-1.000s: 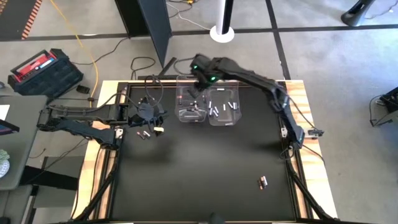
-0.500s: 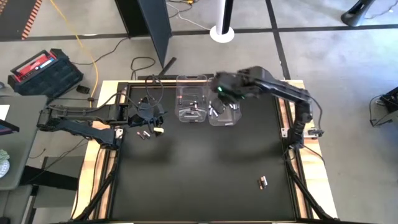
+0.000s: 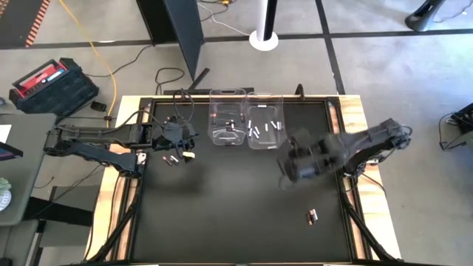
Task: Sort batteries
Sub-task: Put the black battery into the left transparent bin
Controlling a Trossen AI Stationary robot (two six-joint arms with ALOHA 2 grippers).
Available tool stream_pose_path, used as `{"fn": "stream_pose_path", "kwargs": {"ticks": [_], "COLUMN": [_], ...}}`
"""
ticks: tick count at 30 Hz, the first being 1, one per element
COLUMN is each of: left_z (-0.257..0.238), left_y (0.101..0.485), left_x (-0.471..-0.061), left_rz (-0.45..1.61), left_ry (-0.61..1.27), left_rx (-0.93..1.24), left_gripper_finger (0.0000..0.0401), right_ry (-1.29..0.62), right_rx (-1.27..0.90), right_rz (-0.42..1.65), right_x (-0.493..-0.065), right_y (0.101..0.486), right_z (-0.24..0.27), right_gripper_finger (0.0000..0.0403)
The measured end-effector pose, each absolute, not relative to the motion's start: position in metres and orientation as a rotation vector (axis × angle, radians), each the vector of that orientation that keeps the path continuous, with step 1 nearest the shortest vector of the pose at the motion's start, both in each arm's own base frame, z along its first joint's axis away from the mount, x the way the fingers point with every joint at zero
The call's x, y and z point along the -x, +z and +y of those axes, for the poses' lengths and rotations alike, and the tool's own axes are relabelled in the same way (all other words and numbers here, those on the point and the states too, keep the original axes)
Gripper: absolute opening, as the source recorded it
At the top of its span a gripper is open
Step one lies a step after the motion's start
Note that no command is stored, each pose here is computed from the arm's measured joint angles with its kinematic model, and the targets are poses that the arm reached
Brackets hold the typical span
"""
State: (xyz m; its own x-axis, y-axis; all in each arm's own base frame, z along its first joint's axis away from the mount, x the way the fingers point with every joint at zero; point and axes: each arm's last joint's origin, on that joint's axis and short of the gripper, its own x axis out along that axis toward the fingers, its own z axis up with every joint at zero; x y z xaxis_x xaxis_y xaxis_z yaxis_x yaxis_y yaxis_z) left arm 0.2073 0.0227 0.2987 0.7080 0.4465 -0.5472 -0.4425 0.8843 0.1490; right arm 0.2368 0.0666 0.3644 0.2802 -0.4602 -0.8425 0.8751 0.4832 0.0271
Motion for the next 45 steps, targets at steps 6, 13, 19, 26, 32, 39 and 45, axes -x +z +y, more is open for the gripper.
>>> {"fn": "stream_pose_path", "kwargs": {"ticks": [6, 13, 19, 26, 32, 39, 45], "left_z": [0.023, 0.023, 0.023, 0.023, 0.023, 0.023, 0.023], "left_y": [0.299, 0.299, 0.299, 0.299, 0.299, 0.299, 0.299], "left_x": [-0.208, -0.208, -0.208, -0.208, -0.208, -0.208, -0.208], "left_rz": [0.596, 0.595, 0.595, 0.585, 0.568, 0.569, 0.568], "left_ry": [0.502, 0.503, 0.503, 0.516, 0.536, 0.537, 0.537], "left_rx": [0.023, 0.025, 0.025, 0.065, 0.128, 0.131, 0.131], "left_gripper_finger": [0.0082, 0.0082, 0.0082, 0.0082, 0.0082, 0.0082, 0.0082], "right_ry": [-1.028, -0.984, -0.908, -0.892, -0.924, -0.853, -0.862], "right_rx": [-0.763, -1.03, -1.174, -1.149, -1.106, -1.102, -1.067], "right_rz": [1.011, 1.072, 1.074, 1.135, 1.216, 1.23, 1.234], "right_x": [-0.206, -0.181, -0.16, -0.15, -0.151, -0.164, -0.173], "right_y": [0.31, 0.256, 0.222, 0.21, 0.195, 0.179, 0.164], "right_z": [0.105, 0.151, 0.182, 0.193, 0.203, 0.215, 0.217], "right_gripper_finger": [0.0123, 0.0123, 0.0123, 0.0123, 0.0123, 0.0123, 0.0123]}}
